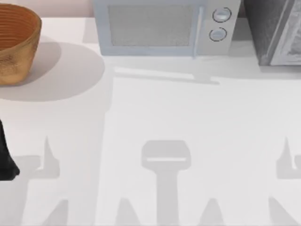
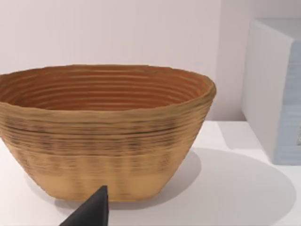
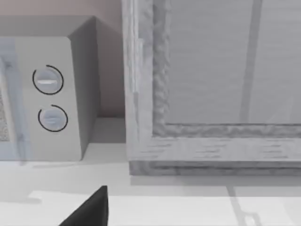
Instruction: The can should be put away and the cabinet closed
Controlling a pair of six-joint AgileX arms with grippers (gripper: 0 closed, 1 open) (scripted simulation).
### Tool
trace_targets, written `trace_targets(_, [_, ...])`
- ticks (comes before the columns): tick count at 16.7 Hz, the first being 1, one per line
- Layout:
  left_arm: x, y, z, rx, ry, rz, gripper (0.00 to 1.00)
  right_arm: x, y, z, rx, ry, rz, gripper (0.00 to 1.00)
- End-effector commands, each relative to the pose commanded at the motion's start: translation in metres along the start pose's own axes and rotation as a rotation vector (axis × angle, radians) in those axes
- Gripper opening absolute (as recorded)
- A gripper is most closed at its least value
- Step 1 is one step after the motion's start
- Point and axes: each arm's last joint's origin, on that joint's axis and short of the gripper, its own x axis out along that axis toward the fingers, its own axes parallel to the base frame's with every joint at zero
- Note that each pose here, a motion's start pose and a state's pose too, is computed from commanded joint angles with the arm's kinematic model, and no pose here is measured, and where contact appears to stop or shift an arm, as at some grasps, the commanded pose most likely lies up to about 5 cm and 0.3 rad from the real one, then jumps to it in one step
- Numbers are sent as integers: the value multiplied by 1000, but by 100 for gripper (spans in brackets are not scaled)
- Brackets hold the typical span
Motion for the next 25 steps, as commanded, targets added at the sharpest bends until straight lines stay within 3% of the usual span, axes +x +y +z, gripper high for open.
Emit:
trace_targets(8, [0, 0, 0, 0, 0, 0, 100, 1, -1, -1, 0, 0, 2, 100])
trace_targets(14, [0, 0, 0, 0, 0, 0, 100, 17, -21, 29, -17, -58, 5, 100])
trace_targets(19, [0, 0, 0, 0, 0, 0, 100, 48, -71, 44, -33, -44, 0, 100])
trace_targets(25, [0, 0, 0, 0, 0, 0, 100, 61, -158, 19, -9, 0, 0, 100])
